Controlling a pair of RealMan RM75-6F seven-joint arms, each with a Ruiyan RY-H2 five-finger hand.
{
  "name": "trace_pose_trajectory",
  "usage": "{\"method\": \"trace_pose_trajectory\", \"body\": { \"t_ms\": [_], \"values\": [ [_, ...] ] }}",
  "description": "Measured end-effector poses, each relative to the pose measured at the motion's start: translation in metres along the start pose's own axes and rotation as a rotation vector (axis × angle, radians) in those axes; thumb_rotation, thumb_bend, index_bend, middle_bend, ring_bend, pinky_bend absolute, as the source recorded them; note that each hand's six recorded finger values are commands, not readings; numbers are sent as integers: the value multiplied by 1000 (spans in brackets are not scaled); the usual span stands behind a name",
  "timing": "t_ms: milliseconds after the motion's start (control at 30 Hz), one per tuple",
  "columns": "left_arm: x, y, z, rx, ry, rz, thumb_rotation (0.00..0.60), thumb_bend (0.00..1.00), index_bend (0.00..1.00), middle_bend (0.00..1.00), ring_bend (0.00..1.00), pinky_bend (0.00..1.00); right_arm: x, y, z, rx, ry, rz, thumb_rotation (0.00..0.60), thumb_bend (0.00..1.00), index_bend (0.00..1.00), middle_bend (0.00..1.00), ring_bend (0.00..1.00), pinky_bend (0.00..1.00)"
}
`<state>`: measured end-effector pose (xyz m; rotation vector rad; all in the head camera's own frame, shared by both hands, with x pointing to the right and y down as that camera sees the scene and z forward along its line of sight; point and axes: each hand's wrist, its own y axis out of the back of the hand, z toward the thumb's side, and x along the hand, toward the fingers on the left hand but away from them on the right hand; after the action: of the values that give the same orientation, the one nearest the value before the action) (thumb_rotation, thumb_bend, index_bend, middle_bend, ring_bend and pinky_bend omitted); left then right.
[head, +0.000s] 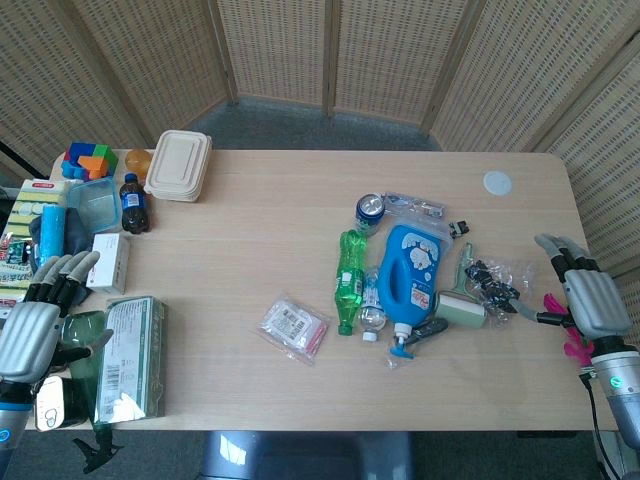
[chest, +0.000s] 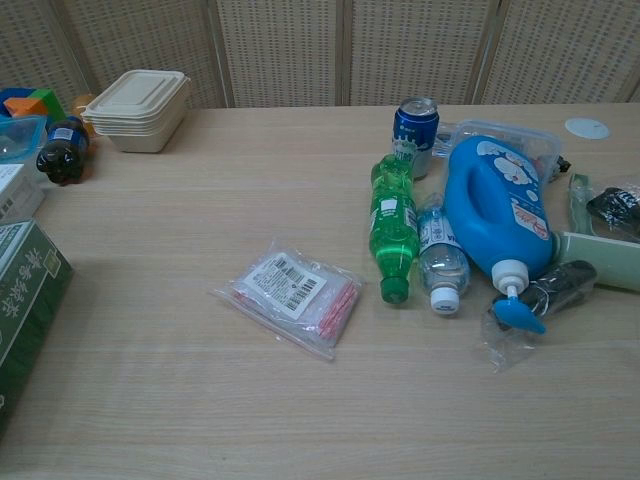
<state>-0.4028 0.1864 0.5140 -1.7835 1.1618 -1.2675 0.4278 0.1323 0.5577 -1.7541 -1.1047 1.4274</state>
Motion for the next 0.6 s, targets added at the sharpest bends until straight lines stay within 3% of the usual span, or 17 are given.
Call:
{"method": "trace_pose_trajectory", "body": {
  "t_ms": [600],
  "values": [
    [6,-3,4,2,-19,-18,600,263,0,0,0,0,-1,-2,-5,-30,-19,33,311,213,39,59,0,0]
  ]
}}
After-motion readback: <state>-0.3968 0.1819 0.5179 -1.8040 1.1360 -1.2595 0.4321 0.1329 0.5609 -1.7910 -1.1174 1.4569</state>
